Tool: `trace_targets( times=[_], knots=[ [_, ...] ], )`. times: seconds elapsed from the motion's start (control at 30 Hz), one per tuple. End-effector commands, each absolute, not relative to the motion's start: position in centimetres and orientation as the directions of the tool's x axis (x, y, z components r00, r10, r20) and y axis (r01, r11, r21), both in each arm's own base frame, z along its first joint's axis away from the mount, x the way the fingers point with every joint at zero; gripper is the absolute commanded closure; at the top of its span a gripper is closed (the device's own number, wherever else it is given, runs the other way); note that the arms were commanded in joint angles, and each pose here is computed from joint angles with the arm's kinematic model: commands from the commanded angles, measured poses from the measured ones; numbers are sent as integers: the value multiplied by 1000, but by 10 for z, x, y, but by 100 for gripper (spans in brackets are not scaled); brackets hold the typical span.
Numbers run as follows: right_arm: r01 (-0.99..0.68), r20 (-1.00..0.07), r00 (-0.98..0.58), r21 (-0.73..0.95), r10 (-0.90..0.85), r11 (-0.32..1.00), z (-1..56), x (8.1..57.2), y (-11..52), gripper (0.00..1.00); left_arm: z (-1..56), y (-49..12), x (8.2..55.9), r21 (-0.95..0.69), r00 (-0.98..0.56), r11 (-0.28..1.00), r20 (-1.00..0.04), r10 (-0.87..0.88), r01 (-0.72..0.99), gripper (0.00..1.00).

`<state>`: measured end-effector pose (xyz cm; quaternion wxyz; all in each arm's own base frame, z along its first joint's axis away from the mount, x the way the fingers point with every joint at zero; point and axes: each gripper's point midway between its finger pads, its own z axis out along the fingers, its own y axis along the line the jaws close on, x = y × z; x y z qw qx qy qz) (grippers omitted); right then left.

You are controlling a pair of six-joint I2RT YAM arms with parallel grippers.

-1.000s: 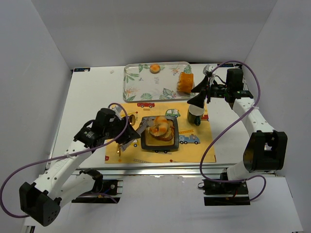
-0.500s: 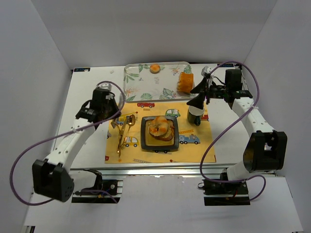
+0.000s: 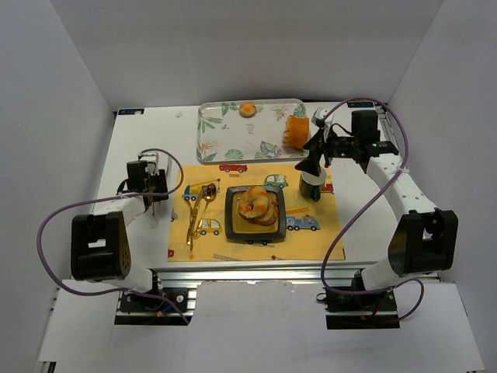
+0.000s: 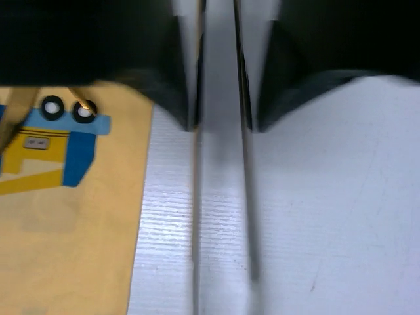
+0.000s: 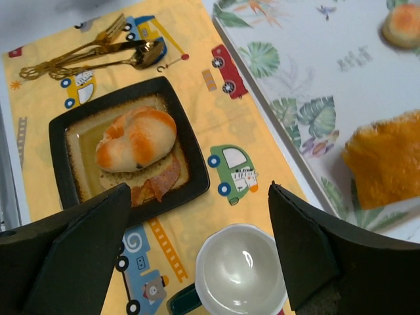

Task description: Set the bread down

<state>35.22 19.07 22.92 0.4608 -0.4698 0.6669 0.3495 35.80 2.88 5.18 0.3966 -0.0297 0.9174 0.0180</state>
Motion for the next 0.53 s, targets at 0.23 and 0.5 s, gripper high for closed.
trace_targets(
  times=[0.23,0.5],
  knots=[
    [-781,-881,-319,36,-348,624,222,396,177,11,50,52,351,-5,-635,991,-767,-91,-136,20],
    [-655,-882,-298,-89,-364,751,241,423,168,10,128,44,357,-159,-469,967,-851,-236,-199,2]
  ],
)
